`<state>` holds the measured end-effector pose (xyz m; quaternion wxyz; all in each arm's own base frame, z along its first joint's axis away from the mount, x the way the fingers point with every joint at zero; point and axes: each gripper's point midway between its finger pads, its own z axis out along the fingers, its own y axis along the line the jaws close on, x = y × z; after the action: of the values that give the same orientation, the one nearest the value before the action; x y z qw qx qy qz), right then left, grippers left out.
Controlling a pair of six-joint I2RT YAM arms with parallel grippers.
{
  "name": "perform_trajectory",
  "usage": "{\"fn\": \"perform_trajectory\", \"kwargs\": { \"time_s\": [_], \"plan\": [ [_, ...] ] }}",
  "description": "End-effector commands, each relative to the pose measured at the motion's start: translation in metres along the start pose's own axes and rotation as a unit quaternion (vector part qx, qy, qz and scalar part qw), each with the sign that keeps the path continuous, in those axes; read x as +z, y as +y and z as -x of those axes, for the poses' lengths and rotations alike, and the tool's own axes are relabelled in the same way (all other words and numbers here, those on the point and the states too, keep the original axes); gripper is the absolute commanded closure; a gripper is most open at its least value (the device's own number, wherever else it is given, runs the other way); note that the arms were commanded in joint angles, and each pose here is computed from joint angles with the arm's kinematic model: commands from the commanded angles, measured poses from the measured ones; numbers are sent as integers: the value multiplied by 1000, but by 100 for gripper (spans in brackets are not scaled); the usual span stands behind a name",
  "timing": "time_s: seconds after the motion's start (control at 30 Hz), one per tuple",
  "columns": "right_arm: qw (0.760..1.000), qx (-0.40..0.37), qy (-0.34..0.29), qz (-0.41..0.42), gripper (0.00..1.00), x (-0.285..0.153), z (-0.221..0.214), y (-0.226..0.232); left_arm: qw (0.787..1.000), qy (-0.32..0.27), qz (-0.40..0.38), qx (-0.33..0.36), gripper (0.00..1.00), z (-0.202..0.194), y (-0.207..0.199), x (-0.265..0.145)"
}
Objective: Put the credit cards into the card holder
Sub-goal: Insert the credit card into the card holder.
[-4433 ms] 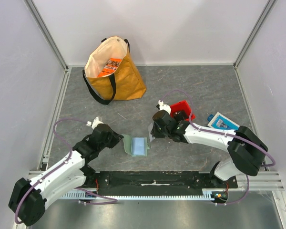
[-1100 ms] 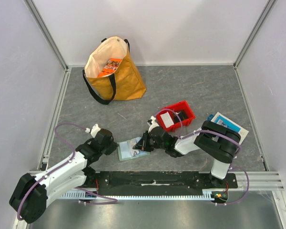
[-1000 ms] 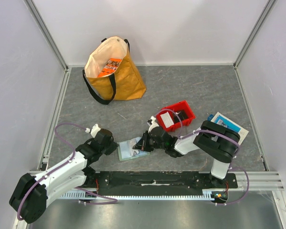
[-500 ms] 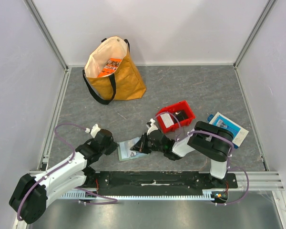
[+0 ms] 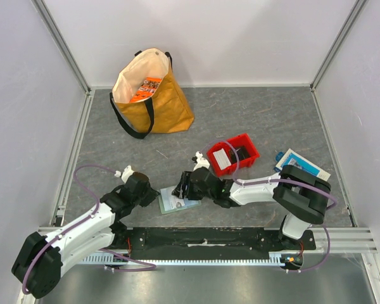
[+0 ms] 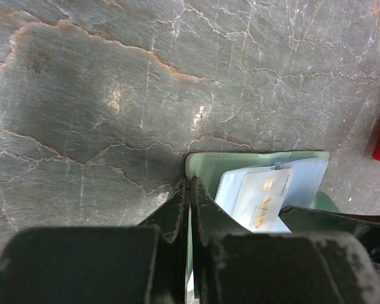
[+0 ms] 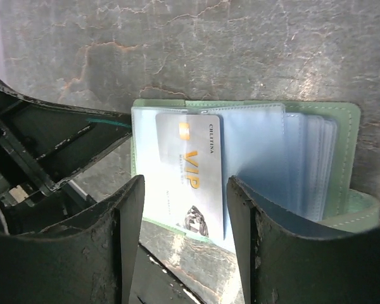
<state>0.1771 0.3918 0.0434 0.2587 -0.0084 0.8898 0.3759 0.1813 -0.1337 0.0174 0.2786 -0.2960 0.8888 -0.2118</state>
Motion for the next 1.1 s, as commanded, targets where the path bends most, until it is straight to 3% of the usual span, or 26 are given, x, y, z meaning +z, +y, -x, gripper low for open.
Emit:
{"fn": "perform_trajectory", "kwargs": {
  "time_s": [0.0, 0.23, 0.57, 0.87, 1.07],
  "plan": [
    [995, -51, 16, -84, 38, 1, -3, -33, 1000, -4, 7, -4, 98, 0, 5, 1],
    [996, -50, 61, -38, 43, 15, -24, -14, 1000, -1, 4, -3, 98, -1, 5, 2],
    [995, -50, 79, 35, 61, 18, -29, 20, 1000, 1, 2, -4, 98, -2, 4, 2],
    [991, -73, 91, 61, 60, 18, -33, 35, 1000, 0, -2, -6, 98, -2, 3, 1],
    [991, -128, 24, -11, 44, -4, 12, 23, 1000, -4, 1, -5, 98, 0, 4, 0]
  ]
}}
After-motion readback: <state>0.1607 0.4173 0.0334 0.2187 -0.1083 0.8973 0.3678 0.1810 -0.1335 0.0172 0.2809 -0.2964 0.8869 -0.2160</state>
